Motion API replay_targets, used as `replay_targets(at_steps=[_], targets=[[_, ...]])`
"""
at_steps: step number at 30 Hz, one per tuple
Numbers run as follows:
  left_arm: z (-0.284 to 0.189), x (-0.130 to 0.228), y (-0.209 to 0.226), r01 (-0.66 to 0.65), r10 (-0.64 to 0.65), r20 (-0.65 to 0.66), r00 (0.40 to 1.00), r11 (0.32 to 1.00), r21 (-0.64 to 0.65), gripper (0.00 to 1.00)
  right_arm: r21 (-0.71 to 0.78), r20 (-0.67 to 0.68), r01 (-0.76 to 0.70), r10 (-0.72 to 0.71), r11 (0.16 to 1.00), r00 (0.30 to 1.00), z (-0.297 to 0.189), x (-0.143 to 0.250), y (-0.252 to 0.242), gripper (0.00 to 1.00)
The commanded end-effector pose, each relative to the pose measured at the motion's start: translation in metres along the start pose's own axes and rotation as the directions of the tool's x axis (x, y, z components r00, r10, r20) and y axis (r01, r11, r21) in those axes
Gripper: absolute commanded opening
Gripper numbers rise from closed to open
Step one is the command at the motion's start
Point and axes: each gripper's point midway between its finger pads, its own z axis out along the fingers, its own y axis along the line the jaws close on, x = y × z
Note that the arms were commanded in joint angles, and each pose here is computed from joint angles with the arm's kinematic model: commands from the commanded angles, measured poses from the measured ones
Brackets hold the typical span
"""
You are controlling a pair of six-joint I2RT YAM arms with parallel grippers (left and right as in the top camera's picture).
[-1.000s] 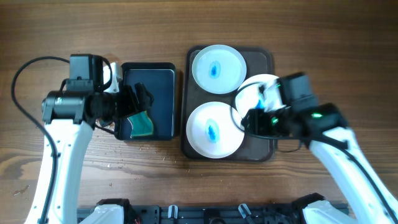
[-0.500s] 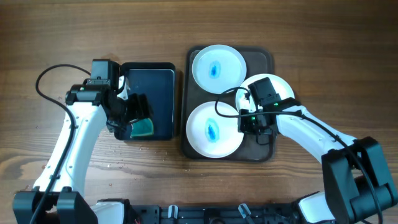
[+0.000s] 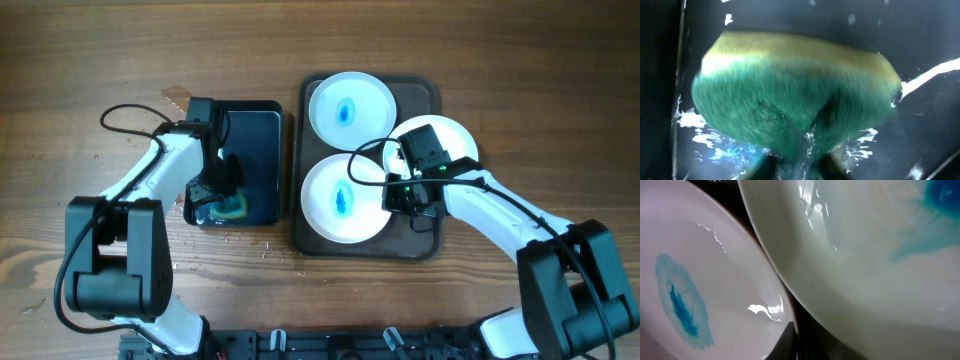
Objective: Clean dirty plates on tray and stack at the side
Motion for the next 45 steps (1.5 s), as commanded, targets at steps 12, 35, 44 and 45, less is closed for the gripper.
replay_targets(at_steps=[12,35,44,45], targets=[[-0.015,0.016,-0.004,0.008,-0.008,-0.025,1.000,1.000,0.002,0.44,0.056,-0.014,-0.028,0.029,0.998,0.999,0.004,0.004,-0.011,0.04],[-0.038,0.084,-0.245,-0.282,0.363,-0.118,0.924,0.858,0.429,0.04,0.043,0.007,-0.024,0.023,0.999,1.000,0.004,-0.001,-0.008,0.04],[0.014,0.031,-0.142,-0.301,0.307,-0.003,0.952,0.931,-0.207,0.04,0.043,0.007,-0.024,0.024,0.999,1.000,0.004,-0.001,-0.008,0.04],[0.012,0.027,-0.137,-0.293,0.301,0.001,0.954,0.929,-0.227,0.04,0.043,0.006,-0.024,0.024,0.999,1.000,0.004,-0.001,-0.008,0.04]])
